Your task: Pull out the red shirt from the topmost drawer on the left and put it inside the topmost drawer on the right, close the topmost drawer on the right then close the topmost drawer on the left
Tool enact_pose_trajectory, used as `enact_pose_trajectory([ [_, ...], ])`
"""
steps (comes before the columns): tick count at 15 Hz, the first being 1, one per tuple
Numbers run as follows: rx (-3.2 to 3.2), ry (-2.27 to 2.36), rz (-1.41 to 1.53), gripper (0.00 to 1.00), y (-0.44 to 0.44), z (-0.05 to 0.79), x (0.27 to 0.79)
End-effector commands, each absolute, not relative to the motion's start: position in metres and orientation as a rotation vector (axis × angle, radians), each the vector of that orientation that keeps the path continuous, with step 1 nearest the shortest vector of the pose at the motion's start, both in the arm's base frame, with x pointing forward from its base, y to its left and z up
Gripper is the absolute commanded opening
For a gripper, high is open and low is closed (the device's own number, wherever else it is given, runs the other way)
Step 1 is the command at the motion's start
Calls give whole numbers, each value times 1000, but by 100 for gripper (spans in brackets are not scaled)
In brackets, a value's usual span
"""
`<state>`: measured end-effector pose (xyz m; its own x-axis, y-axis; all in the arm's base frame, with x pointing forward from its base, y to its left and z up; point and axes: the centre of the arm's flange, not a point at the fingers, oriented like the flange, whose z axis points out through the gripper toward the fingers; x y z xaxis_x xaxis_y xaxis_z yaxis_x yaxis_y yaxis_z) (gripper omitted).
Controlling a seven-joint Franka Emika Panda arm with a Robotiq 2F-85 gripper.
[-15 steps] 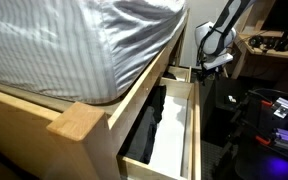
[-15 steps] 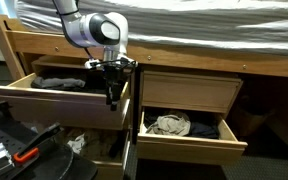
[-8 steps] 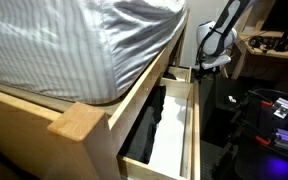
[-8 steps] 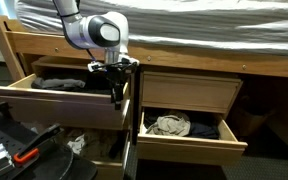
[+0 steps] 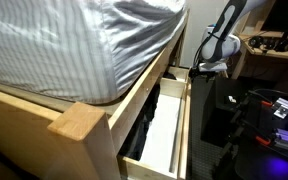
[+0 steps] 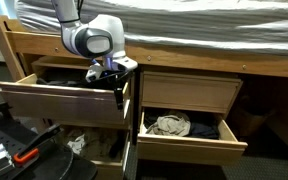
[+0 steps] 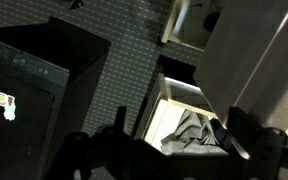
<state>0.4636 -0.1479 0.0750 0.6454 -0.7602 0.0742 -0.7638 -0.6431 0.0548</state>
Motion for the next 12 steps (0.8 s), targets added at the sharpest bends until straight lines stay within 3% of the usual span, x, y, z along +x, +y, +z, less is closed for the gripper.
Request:
enact_pose_trajectory([
  [1, 2789, -1308, 74, 100, -148, 74, 464],
  [12, 2878, -1343, 102, 100, -107, 32, 490],
])
